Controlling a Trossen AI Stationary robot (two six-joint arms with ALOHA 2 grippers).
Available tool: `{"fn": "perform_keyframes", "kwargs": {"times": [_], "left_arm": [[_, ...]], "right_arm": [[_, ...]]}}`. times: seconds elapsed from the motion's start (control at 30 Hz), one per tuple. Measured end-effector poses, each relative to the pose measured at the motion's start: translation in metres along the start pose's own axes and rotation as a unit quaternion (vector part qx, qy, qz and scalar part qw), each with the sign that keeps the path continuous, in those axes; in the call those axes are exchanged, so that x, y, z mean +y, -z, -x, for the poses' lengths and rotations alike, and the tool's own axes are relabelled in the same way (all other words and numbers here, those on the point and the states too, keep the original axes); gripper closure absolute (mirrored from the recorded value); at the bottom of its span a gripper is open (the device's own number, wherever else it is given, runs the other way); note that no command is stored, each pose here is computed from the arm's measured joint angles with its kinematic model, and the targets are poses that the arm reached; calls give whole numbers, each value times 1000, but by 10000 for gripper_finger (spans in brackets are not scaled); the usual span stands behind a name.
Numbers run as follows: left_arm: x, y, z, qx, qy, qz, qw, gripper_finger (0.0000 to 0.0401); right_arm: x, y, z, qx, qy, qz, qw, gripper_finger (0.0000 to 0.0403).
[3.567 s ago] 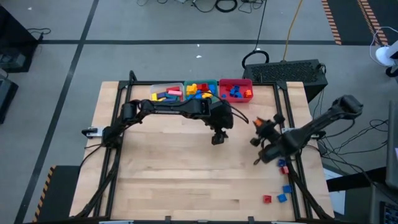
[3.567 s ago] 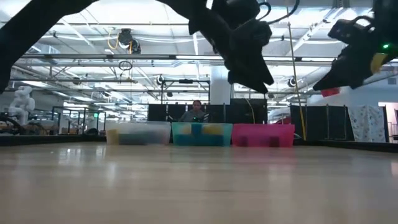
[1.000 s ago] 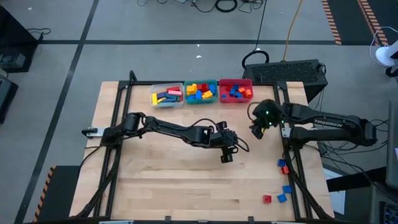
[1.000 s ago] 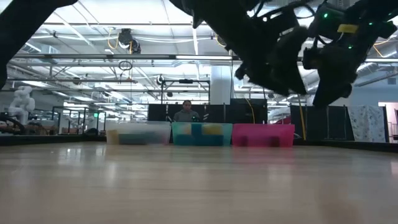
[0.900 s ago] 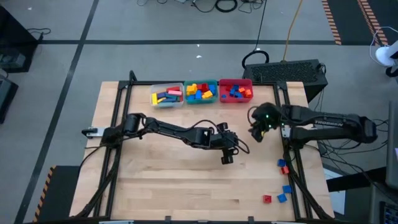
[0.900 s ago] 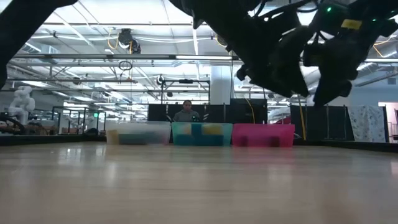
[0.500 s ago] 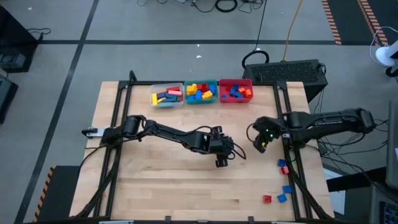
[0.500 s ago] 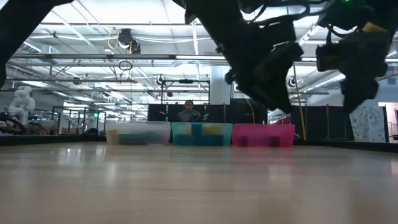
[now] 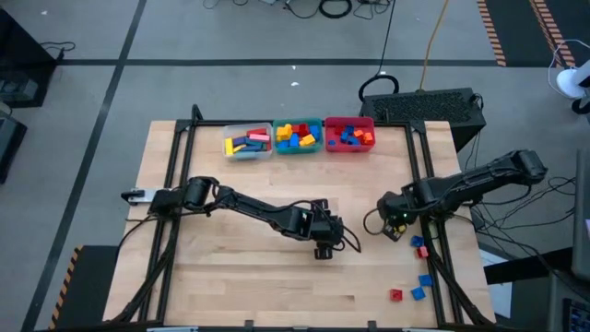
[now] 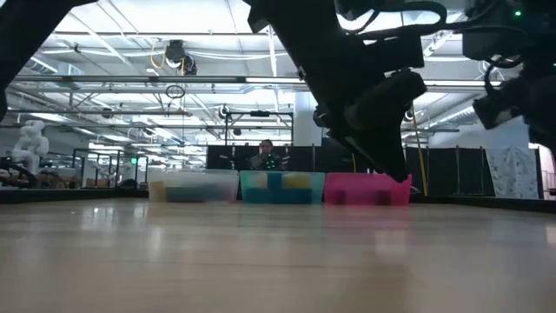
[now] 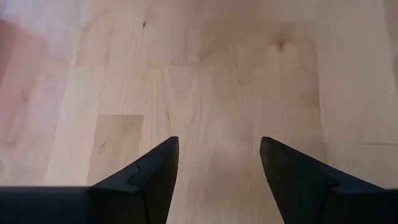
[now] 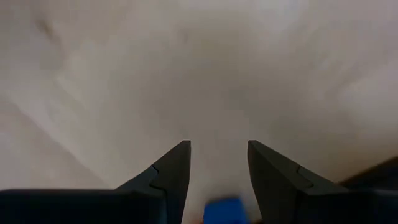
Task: Sort blocks by size
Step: Put the blue 4 stud game piece into the red bin
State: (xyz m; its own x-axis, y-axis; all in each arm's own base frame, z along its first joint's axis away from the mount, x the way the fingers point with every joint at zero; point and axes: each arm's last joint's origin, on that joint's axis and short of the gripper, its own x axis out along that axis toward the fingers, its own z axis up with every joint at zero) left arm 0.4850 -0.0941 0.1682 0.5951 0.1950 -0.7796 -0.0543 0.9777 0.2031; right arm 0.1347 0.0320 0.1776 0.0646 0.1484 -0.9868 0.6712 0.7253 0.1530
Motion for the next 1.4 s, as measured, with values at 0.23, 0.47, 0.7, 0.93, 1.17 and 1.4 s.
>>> {"fn": "perform_keyframes", "kwargs": {"times": [0.23,0.47,0.7,0.93,1.17,1.4], "left_arm": [[4,-1,-1,-2,-2,5,1000,173],[5,-3,-1,-10,-2,8,1000,173],[5,-4,-1,-14,0,11,1000,173],[5,-4,-1,-18,1,12,1000,173],[6,-4,-1,-18,1,12,1000,173],[6,2,-1,17,0,-13,1000,173]], "right_arm": [[15,13,-18,96,25,34,994,259],[23,20,-37,160,73,69,982,213],[25,23,-51,192,117,83,971,151],[27,27,-57,231,120,84,962,157],[27,28,-58,232,125,81,961,228],[28,28,-58,224,128,63,964,290]]}}
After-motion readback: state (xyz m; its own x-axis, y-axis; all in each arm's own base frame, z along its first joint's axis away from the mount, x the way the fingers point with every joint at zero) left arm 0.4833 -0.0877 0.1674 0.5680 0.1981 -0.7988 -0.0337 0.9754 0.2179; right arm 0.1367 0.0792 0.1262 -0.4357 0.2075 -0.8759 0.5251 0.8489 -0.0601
